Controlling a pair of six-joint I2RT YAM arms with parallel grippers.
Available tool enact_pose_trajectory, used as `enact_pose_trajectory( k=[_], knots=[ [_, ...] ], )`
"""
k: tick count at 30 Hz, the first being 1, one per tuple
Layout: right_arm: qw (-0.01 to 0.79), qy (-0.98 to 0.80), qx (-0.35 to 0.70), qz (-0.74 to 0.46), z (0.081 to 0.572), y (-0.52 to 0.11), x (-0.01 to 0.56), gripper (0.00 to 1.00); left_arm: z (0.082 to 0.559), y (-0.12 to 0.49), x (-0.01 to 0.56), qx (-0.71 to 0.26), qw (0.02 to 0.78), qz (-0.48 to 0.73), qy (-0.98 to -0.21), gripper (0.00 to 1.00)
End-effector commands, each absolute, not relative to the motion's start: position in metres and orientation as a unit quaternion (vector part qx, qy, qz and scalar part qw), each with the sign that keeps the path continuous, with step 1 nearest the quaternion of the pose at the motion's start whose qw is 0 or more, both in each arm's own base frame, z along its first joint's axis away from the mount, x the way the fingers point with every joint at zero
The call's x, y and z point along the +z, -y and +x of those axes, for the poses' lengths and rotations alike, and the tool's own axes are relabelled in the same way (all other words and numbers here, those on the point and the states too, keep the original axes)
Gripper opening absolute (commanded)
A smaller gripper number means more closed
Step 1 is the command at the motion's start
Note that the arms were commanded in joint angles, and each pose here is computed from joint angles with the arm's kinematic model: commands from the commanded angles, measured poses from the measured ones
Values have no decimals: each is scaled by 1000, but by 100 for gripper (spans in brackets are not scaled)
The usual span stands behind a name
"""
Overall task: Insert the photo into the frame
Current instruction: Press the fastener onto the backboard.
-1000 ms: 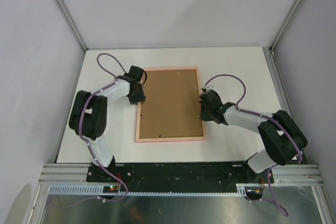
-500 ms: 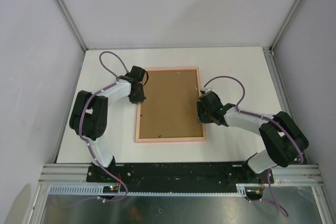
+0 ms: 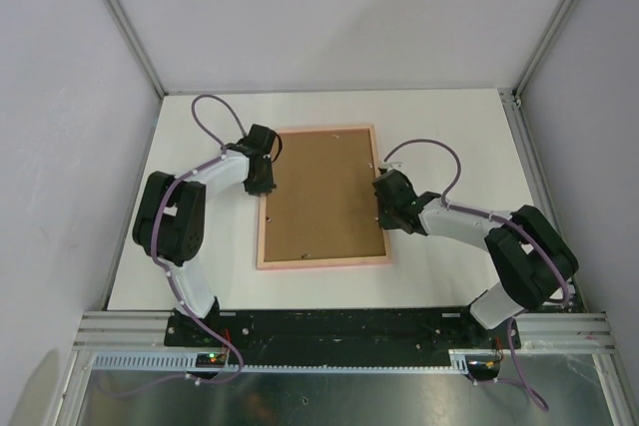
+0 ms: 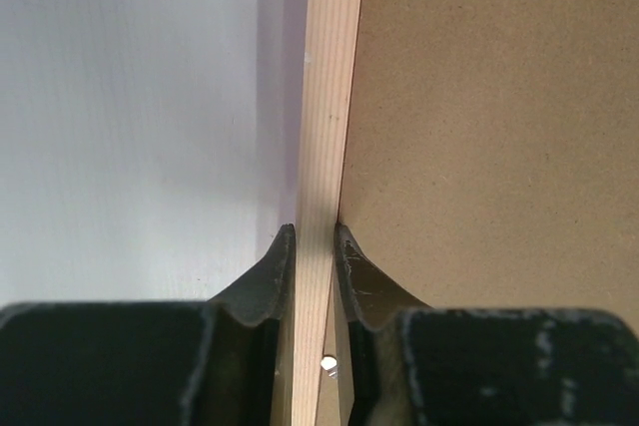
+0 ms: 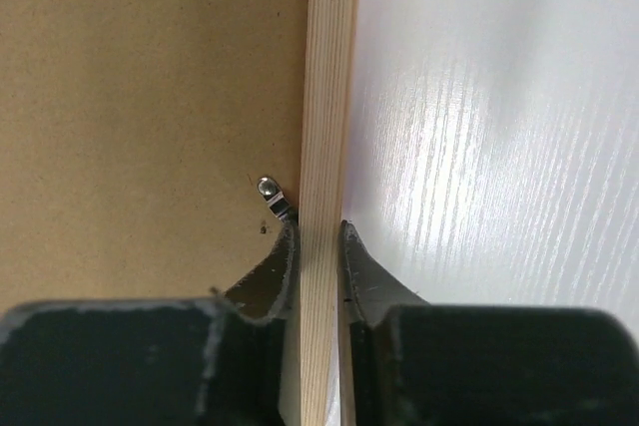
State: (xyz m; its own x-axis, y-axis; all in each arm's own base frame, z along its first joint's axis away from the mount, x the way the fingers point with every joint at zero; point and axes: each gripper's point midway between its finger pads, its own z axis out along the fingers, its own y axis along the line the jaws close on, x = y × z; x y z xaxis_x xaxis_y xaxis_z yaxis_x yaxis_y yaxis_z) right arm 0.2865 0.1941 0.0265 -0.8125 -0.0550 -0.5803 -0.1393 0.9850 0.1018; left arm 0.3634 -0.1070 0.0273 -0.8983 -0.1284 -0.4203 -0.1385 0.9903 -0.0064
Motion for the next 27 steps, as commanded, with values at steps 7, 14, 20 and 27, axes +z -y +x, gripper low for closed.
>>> enact_pose_trajectory(
  k=[7, 14, 20, 27],
  knots=[
    [292, -951, 66, -81, 250, -208, 32, 15, 320, 128, 4, -6, 139, 0, -990, 0],
    [370, -925, 90, -4, 289, -188, 76, 69, 303, 130, 8, -20, 133, 39, -990, 0],
    [421, -904, 65, 35, 357, -182, 94, 72, 294, 142, 14, -40, 130, 79, -988, 0],
    [438, -897, 43, 34, 409, -186, 85, 69, 287, 147, 14, -41, 126, 106, -986, 0]
  ],
)
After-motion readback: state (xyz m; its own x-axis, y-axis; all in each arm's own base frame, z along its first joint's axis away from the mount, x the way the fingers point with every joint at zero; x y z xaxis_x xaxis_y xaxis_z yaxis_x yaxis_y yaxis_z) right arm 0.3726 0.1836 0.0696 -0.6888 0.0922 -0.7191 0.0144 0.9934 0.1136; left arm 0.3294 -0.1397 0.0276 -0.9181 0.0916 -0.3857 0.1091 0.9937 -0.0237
